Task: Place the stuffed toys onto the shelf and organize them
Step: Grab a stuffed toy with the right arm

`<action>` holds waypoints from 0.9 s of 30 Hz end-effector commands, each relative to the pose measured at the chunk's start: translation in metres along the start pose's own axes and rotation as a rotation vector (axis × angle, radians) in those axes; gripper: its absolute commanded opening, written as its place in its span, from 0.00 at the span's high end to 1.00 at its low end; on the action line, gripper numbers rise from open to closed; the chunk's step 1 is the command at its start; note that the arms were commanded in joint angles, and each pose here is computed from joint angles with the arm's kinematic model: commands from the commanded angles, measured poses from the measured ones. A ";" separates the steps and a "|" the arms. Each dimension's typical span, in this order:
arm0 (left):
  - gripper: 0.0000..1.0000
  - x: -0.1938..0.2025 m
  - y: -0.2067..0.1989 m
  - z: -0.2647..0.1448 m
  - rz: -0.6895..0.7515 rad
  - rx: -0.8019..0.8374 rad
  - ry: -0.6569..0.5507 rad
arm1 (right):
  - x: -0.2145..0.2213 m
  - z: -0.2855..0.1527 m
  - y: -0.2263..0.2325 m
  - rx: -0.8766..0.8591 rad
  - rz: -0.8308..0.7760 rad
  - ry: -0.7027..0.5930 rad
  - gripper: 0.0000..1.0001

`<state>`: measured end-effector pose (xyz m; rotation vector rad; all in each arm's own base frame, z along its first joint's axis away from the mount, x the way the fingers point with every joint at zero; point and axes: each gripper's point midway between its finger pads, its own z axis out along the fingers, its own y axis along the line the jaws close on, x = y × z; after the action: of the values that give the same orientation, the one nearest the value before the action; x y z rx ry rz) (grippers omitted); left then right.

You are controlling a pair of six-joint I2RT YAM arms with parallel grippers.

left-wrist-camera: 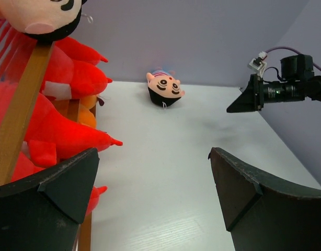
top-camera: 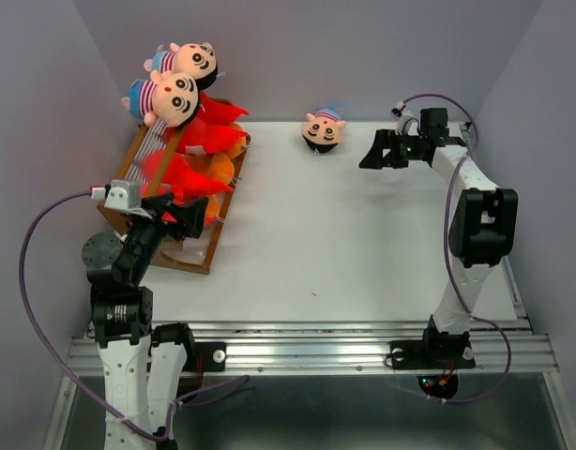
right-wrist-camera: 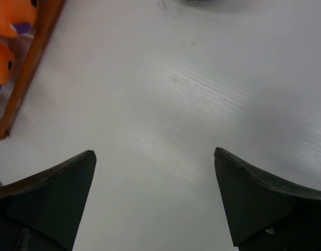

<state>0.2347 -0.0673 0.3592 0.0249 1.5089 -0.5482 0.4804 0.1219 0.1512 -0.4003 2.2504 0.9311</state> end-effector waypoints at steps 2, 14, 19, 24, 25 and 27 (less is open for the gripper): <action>0.01 -0.017 -0.015 -0.002 -0.010 0.060 -0.070 | -0.062 0.018 -0.030 0.192 0.110 -0.259 0.00; 0.01 -0.041 -0.026 -0.002 -0.030 0.092 -0.131 | -0.100 0.076 -0.030 0.098 0.334 -0.406 0.00; 0.01 -0.043 -0.028 -0.004 -0.031 0.099 -0.141 | -0.102 0.106 -0.038 0.058 0.424 -0.428 0.00; 0.01 -0.045 -0.032 -0.006 -0.032 0.110 -0.152 | -0.105 0.138 -0.058 -0.005 0.520 -0.447 0.00; 0.01 -0.047 -0.033 -0.006 -0.030 0.113 -0.159 | -0.117 0.138 -0.056 -0.026 0.502 -0.480 0.00; 0.01 -0.047 -0.033 -0.005 -0.035 0.116 -0.161 | -0.114 0.152 -0.058 -0.060 0.519 -0.486 0.01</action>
<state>0.2304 -0.0749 0.3819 -0.0097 1.4288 -0.6451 0.6417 0.1813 0.0970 0.3670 2.0317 1.1024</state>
